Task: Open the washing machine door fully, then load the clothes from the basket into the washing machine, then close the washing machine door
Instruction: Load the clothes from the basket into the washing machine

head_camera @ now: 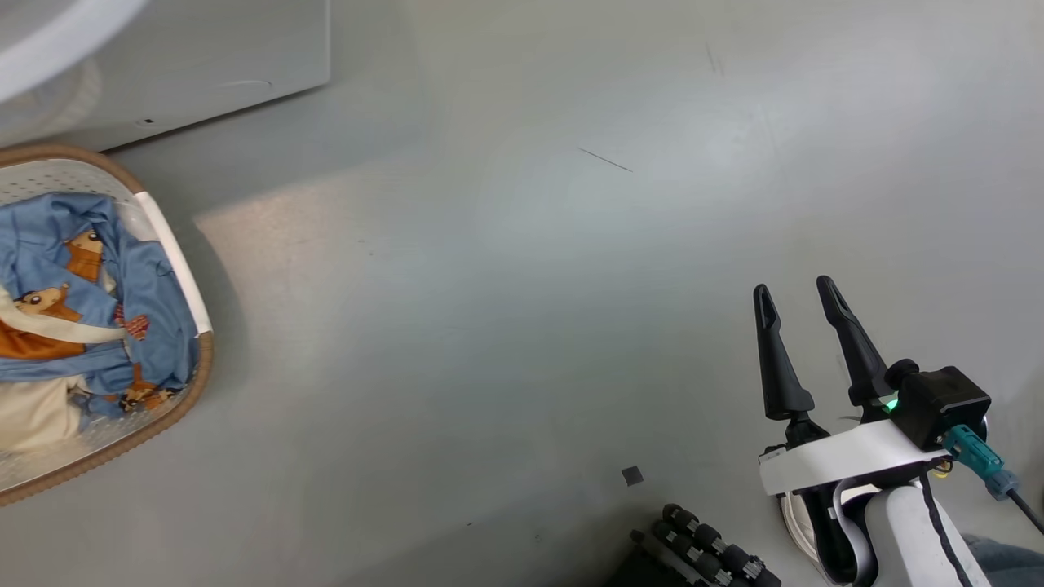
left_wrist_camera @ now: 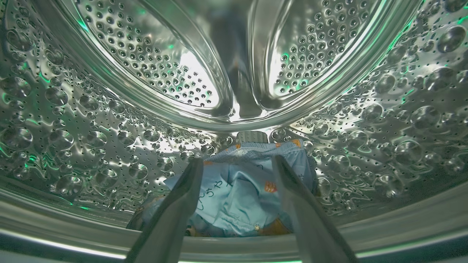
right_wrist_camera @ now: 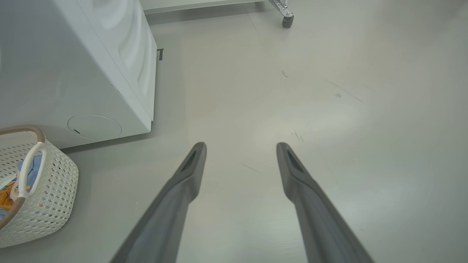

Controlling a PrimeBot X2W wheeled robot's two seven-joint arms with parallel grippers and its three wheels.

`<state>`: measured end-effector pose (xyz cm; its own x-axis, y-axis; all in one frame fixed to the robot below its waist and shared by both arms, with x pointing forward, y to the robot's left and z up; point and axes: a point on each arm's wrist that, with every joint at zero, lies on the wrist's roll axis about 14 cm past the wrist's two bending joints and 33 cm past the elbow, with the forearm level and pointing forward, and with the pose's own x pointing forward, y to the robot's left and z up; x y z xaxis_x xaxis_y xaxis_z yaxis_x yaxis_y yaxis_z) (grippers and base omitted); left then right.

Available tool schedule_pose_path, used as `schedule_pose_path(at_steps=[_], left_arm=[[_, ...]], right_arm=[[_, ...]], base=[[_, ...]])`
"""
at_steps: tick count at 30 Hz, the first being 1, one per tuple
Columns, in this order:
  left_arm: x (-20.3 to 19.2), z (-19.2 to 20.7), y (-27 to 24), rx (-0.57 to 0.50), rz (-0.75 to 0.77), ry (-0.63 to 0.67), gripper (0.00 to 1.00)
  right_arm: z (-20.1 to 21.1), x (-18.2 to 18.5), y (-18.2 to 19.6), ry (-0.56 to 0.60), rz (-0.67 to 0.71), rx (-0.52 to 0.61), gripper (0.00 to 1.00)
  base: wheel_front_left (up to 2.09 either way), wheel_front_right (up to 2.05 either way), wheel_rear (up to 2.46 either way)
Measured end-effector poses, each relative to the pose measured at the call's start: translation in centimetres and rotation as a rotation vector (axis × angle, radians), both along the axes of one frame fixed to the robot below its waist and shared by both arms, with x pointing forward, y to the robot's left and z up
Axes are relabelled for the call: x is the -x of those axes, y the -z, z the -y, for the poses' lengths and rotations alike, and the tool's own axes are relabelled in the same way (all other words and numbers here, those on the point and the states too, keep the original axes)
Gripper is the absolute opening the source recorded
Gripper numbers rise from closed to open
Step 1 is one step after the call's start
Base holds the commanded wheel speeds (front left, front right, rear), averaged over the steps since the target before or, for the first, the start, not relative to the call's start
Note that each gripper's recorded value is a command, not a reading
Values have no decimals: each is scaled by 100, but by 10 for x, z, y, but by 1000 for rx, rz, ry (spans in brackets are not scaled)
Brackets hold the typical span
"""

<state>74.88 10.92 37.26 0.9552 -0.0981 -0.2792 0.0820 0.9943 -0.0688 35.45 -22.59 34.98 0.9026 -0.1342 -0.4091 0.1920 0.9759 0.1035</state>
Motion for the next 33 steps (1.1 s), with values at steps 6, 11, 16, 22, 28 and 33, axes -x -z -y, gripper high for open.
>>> schedule_pose_path(at_steps=[6,11,16,22,28,33], left_arm=[[23,3,3,1,-26,-5,100],[42,3,-1,25,-34,-23,100],[58,-4,-10,52,-30,-50,100],[73,-19,-24,69,-11,-92,100],[89,-26,-34,74,1,-99,100],[99,-23,-44,91,20,-82,100]], right_arm=[[-4,-9,-6,-15,33,-12,100],[-6,-14,-12,-25,63,-22,100],[-9,-19,-17,-52,86,-21,100],[-17,-25,-25,-86,117,-29,100],[-27,-31,-33,-113,150,-44,100],[-33,-35,-40,-136,176,-50,100]], base=[[0,0,0],[0,0,0],[0,0,0],[0,0,0],[0,0,0],[0,0,0]])
